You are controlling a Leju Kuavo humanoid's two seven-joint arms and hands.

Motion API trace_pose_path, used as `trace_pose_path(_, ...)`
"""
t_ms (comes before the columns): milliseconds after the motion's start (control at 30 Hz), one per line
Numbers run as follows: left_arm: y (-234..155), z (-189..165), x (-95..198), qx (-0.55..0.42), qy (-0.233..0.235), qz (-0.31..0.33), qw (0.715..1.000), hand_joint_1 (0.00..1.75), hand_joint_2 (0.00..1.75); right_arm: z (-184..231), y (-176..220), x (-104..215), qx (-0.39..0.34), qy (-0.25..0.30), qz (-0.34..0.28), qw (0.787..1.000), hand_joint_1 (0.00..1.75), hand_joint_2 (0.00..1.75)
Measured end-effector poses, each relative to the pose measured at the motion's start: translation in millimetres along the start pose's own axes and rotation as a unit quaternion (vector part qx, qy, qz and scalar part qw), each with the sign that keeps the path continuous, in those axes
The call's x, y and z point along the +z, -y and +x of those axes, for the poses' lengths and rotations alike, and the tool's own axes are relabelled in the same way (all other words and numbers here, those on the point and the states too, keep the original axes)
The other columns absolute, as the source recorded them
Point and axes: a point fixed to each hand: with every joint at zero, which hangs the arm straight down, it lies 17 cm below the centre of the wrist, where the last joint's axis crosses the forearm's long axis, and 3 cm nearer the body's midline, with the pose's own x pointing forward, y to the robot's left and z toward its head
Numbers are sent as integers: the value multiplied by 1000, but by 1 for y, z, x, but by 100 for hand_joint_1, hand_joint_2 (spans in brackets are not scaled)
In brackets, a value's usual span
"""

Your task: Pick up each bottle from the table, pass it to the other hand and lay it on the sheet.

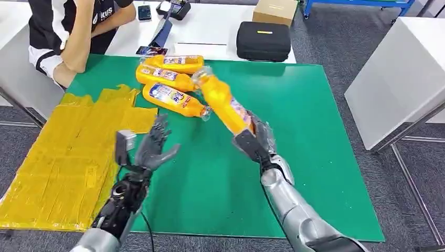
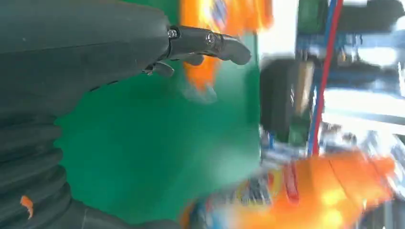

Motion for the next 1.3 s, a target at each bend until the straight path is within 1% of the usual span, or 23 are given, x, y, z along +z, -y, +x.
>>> trace_pose_path(133, 57, 9, -18, 14, 8, -70, 997, 0, 175, -12, 6, 10, -29, -9, -20, 999, 175, 175)
trace_pose_path(200, 86, 17, -24, 42, 13, -107, 993, 0, 175, -8, -3, 12, -47, -4, -10, 999, 175, 175)
trace_pose_path(267, 109, 23, -31, 59, 11, -124, 990, 0, 175, 1, -19, 12, -64, -1, 2, 998, 175, 175)
trace_pose_path(333, 121, 28, -37, 69, 8, -132, 989, 0, 175, 10, -33, 11, -81, 1, 12, 997, 175, 175)
trace_pose_path(600, 132, 37, -47, 65, 8, -142, 988, 0, 175, 31, -60, 7, -104, 1, 29, 994, 175, 175)
trace_pose_path(800, 131, 37, -51, 67, 6, -137, 988, 0, 175, 35, -72, 8, -99, -4, 43, 994, 175, 175)
trace_pose_path(1300, 107, 29, -62, 62, -10, -94, 994, 0, 175, 41, -89, 13, -86, 5, 63, 994, 175, 175)
